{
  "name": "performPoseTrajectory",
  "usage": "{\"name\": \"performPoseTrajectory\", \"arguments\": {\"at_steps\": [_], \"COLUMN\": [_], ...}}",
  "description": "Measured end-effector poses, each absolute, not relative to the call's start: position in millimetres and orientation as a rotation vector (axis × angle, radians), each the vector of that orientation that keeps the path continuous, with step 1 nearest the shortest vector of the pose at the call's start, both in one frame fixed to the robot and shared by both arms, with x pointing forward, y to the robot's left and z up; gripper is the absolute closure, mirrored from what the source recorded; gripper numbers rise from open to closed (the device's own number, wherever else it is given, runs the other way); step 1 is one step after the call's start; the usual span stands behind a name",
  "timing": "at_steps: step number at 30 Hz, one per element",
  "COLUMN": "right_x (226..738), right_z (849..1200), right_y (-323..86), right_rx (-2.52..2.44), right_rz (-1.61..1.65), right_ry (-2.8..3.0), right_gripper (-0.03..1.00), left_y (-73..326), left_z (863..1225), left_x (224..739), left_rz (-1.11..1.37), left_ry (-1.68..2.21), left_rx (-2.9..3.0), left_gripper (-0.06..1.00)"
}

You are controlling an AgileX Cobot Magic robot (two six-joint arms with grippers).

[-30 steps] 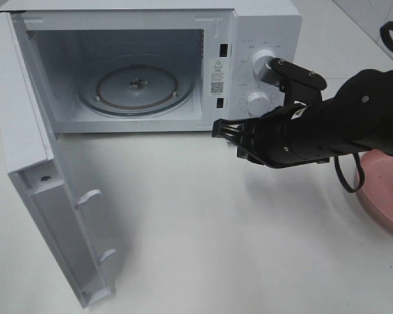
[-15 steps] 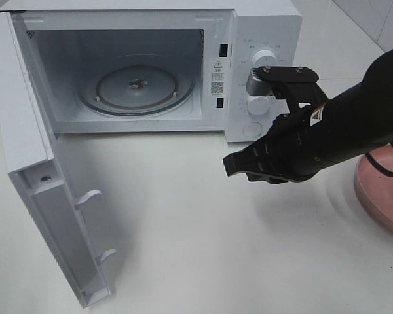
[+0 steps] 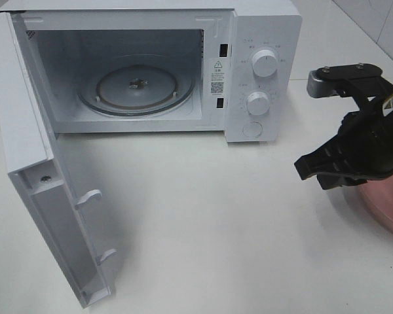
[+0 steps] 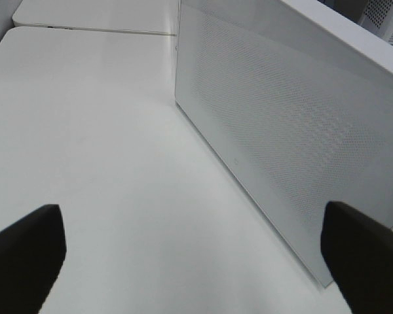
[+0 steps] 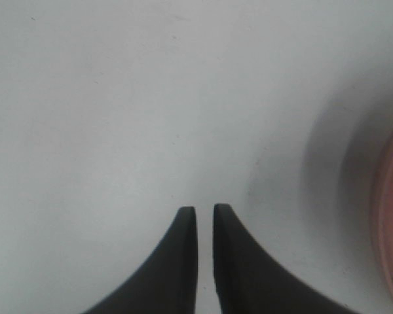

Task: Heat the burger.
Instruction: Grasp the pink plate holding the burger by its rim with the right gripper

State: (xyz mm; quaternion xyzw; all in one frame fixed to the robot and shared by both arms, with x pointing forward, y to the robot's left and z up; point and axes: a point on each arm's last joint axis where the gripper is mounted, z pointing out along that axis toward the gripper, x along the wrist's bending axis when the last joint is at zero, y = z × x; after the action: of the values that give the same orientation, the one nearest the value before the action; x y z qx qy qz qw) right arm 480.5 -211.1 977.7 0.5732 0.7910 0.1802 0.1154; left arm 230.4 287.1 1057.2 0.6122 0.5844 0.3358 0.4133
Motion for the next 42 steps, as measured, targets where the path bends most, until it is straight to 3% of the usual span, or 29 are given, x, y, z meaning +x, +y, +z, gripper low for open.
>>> {"name": "performPoseTrajectory", "arguments": {"at_steps": [4,6,7,8,9,10,11,12,13,14,17,24,42], "right_x": [481,484,484,484,486,486,487,487,487,488,489,495,534], "right_z": [976,976,976,976,976,976,976,976,976,976,976,973,936], "right_y": [-223,-232,-232,-235,-239,-239,-244,-246,-246,-250,-257,-264,-260], "right_rx": [1.731,1.749,1.749,1.751,1.747,1.747,1.736,1.731,1.731,1.725,1.73,1.758,1.767], "right_rz": [0.471,0.441,0.441,0.434,0.419,0.419,0.398,0.388,0.388,0.374,0.356,0.314,0.167], "right_ry": [2.292,2.266,2.266,2.258,2.249,2.249,2.242,2.238,2.238,2.231,2.214,2.204,2.29], "right_gripper": [0.81,0.69,0.69,0.63,0.48,0.48,0.33,0.24,0.24,0.11,0.02,-0.02,0.02], "left_y": [287,287,287,287,287,287,287,287,287,287,287,287,287], "left_z": [1057,1057,1057,1057,1057,1057,1057,1057,1057,1057,1057,1057,1057], "left_x": [230,230,230,230,230,230,230,230,230,230,230,230,230], "left_rz": [0.844,0.844,0.844,0.844,0.844,0.844,0.844,0.844,0.844,0.844,0.844,0.844,0.844], "left_ry": [1.469,1.469,1.469,1.469,1.469,1.469,1.469,1.469,1.469,1.469,1.469,1.469,1.469], "left_rx": [1.539,1.539,1.539,1.539,1.539,1.539,1.539,1.539,1.539,1.539,1.539,1.539,1.539], "left_gripper": [-0.03,-0.03,-0.03,-0.03,-0.03,-0.03,-0.03,-0.03,-0.03,-0.03,-0.03,-0.03,-0.03]}}
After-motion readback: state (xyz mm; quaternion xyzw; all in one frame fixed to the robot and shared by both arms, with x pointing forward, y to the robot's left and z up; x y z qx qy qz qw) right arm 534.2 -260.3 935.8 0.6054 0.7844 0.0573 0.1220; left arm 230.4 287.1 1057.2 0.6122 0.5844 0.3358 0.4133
